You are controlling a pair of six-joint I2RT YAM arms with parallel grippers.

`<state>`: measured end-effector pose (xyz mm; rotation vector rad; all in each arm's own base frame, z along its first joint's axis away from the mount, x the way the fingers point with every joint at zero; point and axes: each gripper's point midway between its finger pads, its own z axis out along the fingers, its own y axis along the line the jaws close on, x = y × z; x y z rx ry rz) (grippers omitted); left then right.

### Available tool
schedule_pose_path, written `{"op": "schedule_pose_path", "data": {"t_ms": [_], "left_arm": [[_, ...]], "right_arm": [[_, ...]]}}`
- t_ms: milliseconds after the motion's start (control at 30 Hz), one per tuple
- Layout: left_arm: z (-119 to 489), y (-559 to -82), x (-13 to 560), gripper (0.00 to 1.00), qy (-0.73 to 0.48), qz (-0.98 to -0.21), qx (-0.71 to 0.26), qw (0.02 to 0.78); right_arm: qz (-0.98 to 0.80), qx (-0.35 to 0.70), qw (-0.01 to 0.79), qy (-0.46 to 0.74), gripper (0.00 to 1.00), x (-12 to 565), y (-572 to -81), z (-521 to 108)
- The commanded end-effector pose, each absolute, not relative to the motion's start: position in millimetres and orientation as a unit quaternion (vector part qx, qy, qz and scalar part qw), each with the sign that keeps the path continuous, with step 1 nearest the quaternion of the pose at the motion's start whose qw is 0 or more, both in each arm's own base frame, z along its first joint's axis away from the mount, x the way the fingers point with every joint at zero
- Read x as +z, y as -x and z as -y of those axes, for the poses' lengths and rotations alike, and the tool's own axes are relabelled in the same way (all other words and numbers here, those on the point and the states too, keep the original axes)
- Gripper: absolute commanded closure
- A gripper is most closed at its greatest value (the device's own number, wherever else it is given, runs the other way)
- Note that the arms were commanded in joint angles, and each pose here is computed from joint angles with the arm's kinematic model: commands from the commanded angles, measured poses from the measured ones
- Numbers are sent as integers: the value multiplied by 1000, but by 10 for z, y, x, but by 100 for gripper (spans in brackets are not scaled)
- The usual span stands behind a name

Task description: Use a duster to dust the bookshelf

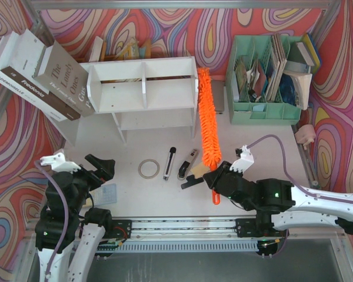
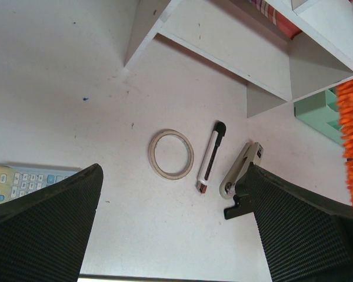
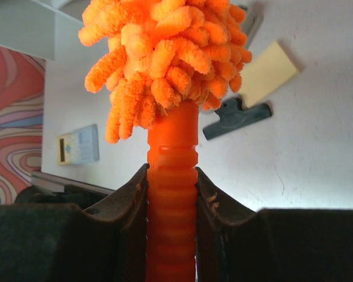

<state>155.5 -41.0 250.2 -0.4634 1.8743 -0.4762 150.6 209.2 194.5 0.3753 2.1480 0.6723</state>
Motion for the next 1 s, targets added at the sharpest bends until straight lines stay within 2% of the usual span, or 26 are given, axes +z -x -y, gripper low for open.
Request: {"op": "schedule_pose_path", "data": {"t_ms": [0, 167, 367, 633, 767, 967], "left_arm": [[390, -1598, 2463, 2, 204, -792, -194, 542], [386, -1609, 2450, 2, 205, -795, -191, 539], [364, -1606, 2438, 2, 210, -795, -187, 538], [349, -1651, 2364, 2, 218, -815, -168, 510], [342, -1657, 2412, 2, 213, -816, -165, 511], [289, -1668, 2392, 2, 205, -825, -141, 507]], "right_arm": [[-818, 254, 495, -147, 100, 2457, -1690, -1873], [-789, 273, 533, -140, 100, 2867, -1758, -1835], [-777, 281, 550, -121, 100, 3092, -1780, -1865], [-762, 323, 560, -33, 100, 3493, -1740, -2252], [-766, 345, 542, 13, 100, 3435, -1645, -2450], [-777, 369, 501, 95, 100, 3057, -1402, -2726]]}}
